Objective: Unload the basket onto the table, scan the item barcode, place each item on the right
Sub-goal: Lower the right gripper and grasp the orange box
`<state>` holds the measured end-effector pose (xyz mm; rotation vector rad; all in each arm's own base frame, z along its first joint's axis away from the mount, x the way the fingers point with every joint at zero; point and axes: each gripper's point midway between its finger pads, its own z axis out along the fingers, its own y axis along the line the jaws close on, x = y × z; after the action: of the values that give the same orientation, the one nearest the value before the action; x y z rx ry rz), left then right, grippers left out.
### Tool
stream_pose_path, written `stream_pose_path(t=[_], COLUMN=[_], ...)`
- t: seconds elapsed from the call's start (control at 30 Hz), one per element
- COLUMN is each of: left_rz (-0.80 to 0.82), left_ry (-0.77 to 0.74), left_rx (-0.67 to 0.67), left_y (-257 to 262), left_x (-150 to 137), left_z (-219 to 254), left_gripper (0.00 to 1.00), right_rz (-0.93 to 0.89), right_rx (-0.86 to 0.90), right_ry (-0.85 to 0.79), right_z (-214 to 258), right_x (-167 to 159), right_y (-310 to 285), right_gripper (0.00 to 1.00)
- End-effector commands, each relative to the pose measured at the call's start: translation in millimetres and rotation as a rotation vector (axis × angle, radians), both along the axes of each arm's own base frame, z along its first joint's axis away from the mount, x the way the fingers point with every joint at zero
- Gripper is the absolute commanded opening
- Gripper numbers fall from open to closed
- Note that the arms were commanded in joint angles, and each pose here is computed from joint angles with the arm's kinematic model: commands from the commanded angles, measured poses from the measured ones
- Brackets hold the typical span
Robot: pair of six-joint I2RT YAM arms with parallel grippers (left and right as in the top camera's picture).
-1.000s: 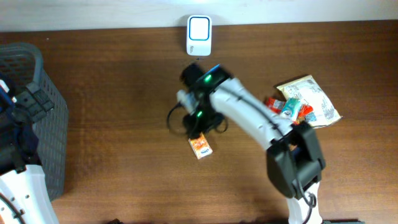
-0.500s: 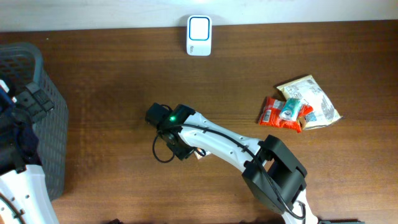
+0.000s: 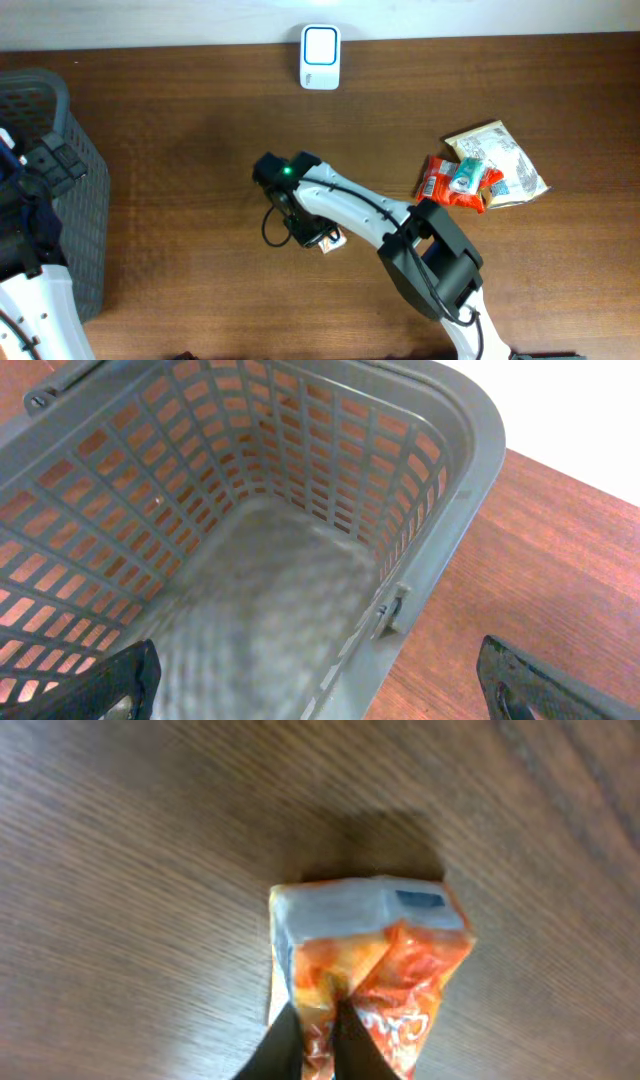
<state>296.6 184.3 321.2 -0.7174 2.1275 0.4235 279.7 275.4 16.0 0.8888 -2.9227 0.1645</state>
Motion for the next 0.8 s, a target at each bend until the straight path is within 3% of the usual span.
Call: stream_pose_path(t=[0.0,0.2,0.37,0.57,0.77], left_rz=[0.0,0.0,0.0,0.0,0.0], left_ry=[0.0,0.0,0.0,0.0,0.0], left_rx=[0.013,0.013,0.013,0.013,0.013], left_y=[2,2,2,2,2], left_x=[-1,-1,-1,-1,-1], left_z=[3,3,3,3,3], left_gripper=[0.99,0.99,0.99,0.99,0.99], right_rz=[-0.01,-0.01,0.091,0.004,-0.113], right_rx=[0.024,0.117,0.566,0.909,0.754], right_ry=[0.004,0.001,0.142,0.34,0.289], right_z=[2,38,98,68,14], right_x=[5,13,20,35,61], right_y=[9,28,79,100,65], right_gripper=[0.04,0.04,0.04,0.04,0.04])
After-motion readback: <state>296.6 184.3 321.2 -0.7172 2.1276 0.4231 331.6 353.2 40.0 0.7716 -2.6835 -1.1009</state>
